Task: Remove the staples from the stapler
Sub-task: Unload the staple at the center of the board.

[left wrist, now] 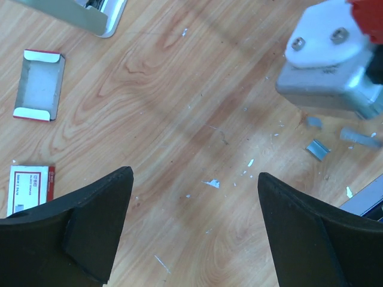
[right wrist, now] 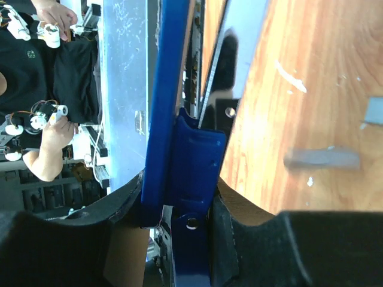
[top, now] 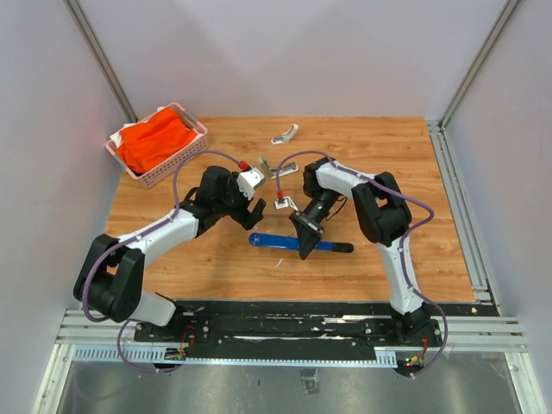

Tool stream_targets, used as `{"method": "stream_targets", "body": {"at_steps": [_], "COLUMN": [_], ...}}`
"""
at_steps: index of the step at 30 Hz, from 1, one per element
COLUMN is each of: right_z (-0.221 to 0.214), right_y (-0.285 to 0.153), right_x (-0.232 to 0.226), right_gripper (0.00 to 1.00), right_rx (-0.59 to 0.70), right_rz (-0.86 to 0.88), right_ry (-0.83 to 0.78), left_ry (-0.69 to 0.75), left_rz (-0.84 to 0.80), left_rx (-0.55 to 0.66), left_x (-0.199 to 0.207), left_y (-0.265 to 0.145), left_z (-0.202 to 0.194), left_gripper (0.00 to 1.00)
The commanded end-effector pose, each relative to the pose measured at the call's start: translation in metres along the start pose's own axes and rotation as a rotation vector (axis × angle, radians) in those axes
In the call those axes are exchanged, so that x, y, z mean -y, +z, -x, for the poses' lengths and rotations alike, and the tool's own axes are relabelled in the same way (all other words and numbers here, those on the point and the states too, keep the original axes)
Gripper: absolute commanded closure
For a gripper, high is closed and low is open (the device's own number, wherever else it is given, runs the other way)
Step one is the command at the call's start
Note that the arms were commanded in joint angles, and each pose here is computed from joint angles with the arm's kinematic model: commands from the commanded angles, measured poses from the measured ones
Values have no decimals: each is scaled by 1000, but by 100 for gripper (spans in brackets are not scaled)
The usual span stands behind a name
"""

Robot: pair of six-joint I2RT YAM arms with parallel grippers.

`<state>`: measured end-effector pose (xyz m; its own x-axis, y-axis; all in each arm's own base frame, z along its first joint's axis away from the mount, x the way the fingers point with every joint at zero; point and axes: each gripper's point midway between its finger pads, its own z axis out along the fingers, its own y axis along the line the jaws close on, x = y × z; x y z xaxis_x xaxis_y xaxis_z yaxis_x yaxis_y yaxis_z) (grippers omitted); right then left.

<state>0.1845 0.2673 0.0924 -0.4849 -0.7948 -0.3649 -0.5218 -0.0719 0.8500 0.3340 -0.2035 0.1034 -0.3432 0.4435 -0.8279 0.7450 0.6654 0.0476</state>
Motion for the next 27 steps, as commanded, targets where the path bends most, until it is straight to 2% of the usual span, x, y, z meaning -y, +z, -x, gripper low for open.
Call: {"method": "stream_targets", "body": {"at_steps": [1, 6, 13, 21, 27], "right_z": [7, 11, 10, 15, 21], "right_y": [-15, -22, -36, -51, -44], "right_x": [-9, -12, -11, -31, -58], "right_gripper": [100, 100, 100, 100, 100], "right_rx": [45, 64, 73, 75, 100], "right_rz": [-9, -23, -63, -134, -125], "right_ry": [62, 54, 37, -87, -253], "left_ry": [39, 5, 16, -11, -66], "left_rz": [2, 88, 165, 210, 187], "left_rx": [30, 0, 23, 59, -37], "left_x": [1, -16, -30, -50, -47], "left_y": [-4, 1, -6, -20, -2], "left_z": [15, 10, 20, 33, 6], "left_gripper": [10, 10, 8, 6, 8]}}
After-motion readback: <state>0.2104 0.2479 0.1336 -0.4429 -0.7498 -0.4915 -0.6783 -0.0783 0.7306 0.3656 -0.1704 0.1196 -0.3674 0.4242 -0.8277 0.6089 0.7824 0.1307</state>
